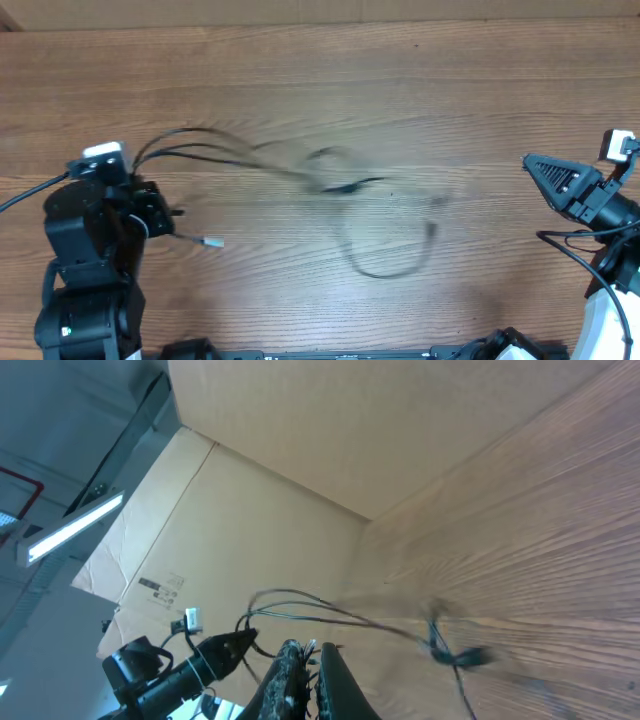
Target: Untangle cables
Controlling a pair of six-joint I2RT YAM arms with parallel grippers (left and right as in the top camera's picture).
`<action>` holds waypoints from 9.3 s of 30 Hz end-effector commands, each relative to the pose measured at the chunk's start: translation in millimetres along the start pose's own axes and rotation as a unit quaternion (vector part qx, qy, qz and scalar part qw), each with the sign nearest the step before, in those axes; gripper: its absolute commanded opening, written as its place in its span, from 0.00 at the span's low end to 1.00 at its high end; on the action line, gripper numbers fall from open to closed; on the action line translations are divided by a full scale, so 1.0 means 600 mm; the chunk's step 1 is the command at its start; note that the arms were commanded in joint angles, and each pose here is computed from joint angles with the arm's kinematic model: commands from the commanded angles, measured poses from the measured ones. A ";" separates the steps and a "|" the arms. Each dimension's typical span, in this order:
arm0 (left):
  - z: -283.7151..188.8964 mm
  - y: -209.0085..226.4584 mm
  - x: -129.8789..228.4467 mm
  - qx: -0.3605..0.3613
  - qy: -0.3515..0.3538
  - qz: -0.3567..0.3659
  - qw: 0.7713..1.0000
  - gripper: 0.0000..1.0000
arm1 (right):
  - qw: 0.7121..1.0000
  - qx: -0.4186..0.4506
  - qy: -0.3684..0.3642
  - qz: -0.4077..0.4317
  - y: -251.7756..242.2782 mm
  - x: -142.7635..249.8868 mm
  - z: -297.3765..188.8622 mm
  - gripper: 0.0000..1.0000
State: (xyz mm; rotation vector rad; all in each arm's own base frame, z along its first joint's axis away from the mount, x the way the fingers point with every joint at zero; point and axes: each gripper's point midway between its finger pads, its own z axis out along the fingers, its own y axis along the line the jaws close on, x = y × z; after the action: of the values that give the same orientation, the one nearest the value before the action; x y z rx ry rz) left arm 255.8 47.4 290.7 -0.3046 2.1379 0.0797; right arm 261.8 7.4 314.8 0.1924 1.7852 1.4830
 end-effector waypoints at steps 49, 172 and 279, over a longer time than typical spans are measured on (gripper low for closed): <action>0.064 -0.242 0.161 0.244 0.219 0.165 0.930 0.04 | 0.998 -0.028 0.041 -0.041 0.024 0.021 0.020 0.98; -0.015 -0.523 -0.066 0.436 -0.085 0.332 0.832 0.04 | 0.961 -0.130 0.245 -0.010 0.127 0.185 0.155 0.86; -0.073 -0.486 0.017 0.448 0.184 0.044 0.874 0.04 | 0.922 0.166 0.108 -0.332 -0.021 0.217 0.269 0.17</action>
State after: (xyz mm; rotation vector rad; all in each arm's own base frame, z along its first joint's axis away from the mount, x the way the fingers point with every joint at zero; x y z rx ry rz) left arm 292.7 -241.8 311.2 0.3125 2.3439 -0.9319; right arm 281.2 201.0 234.8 -0.3935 2.0157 0.7462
